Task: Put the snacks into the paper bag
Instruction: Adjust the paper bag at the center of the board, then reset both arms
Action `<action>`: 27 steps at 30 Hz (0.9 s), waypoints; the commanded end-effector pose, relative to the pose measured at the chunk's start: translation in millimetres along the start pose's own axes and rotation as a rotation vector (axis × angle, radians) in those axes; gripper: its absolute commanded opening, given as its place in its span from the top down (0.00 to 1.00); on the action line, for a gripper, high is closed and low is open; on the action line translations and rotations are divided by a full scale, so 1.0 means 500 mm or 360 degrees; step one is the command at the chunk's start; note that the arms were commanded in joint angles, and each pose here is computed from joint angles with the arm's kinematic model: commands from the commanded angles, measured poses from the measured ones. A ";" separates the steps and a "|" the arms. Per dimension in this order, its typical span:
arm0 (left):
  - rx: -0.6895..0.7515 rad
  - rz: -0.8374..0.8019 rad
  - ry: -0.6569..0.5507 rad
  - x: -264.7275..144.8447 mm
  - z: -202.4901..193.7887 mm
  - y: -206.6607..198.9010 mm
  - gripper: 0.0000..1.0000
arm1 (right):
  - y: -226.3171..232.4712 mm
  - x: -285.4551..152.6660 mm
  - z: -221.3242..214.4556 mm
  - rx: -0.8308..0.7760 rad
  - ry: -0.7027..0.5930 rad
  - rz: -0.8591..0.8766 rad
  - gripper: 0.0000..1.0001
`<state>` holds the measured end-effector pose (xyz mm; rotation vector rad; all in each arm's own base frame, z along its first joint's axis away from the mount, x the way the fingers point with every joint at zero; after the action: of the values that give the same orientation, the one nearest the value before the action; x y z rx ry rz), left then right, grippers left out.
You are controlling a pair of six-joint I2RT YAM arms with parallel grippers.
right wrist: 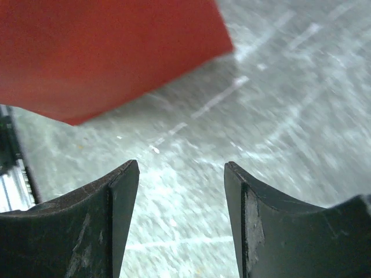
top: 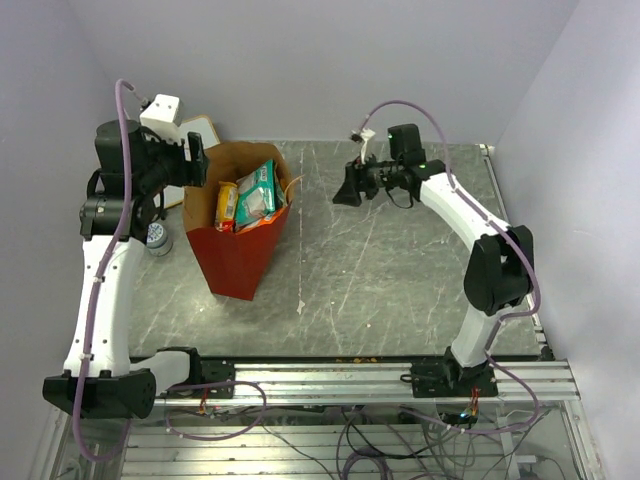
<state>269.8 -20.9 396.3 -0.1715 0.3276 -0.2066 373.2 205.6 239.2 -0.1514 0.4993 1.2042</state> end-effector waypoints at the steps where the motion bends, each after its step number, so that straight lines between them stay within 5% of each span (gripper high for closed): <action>1: 0.0018 0.0188 -0.0112 -0.011 0.034 0.018 0.20 | -0.024 -0.087 -0.002 0.0003 0.0164 -0.0347 0.38; 8: -0.0038 0.0493 -0.0358 -0.026 0.073 0.056 0.00 | -0.078 -0.228 -0.006 0.0099 0.0161 -0.1090 0.24; 11: -0.0029 0.0568 -0.0463 -0.037 0.072 0.065 0.01 | -0.074 -0.275 0.004 0.0044 0.0120 -0.1319 0.01; 23: 0.0038 0.0684 -0.0604 -0.110 0.027 0.075 0.01 | 0.040 -0.408 0.043 -0.0386 -0.0178 -0.1585 0.00; 27: -0.0098 0.0777 -0.0668 -0.138 -0.007 0.079 0.03 | 0.069 -0.429 0.036 -0.0340 -0.0209 -0.1637 0.00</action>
<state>225.8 26.0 406.4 -0.1274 0.0317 0.2381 297.3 48.9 344.6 -0.4403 0.1854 0.3083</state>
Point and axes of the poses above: each gripper's point midway between its finger pads, its own x axis out along the fingers, its own y axis along the line the jaws close on, z = x × y, the point moved 9 cm from there along -x, back along the fingers, and after that the axes turned 12 degrees about -x, right-handed, at the moved point
